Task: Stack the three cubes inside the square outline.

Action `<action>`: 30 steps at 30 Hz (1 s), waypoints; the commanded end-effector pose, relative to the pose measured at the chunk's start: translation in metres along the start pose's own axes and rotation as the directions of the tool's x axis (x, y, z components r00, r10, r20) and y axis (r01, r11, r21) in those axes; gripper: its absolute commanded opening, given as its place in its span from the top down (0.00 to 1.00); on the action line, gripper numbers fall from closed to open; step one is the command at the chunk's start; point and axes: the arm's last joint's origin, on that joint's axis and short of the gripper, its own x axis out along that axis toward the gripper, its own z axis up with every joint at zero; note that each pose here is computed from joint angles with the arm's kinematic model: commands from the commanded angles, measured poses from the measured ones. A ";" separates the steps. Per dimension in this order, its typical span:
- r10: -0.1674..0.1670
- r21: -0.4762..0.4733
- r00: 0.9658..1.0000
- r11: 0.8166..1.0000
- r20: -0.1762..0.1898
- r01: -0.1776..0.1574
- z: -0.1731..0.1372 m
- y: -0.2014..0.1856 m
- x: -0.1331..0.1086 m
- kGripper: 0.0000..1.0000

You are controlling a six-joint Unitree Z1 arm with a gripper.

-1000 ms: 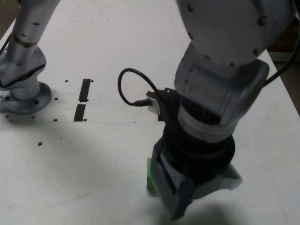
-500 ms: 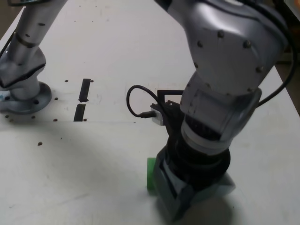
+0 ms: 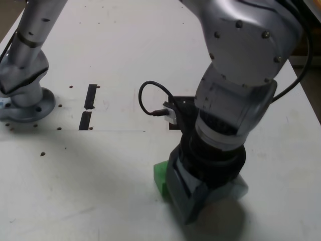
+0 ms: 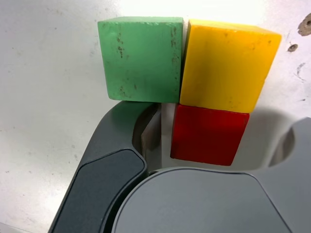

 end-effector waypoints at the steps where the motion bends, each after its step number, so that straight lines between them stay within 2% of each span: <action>1: -0.009 0.001 1.000 1.000 0.010 0.009 0.000 0.002 -0.005 0.18; 4: -0.005 0.003 1.000 1.000 0.011 0.005 0.000 0.002 -0.005 0.18; 11: 0.015 -0.006 1.000 1.000 0.003 -0.015 0.004 0.009 -0.002 0.30; 17: 0.028 -0.008 1.000 1.000 -0.001 -0.028 0.010 0.016 0.003 0.35; 23: 0.007 -0.008 1.000 1.000 0.011 -0.007 0.013 0.013 -0.003 0.53; 30: -0.005 -0.006 0.999 1.000 0.034 0.005 0.014 0.009 -0.013 0.64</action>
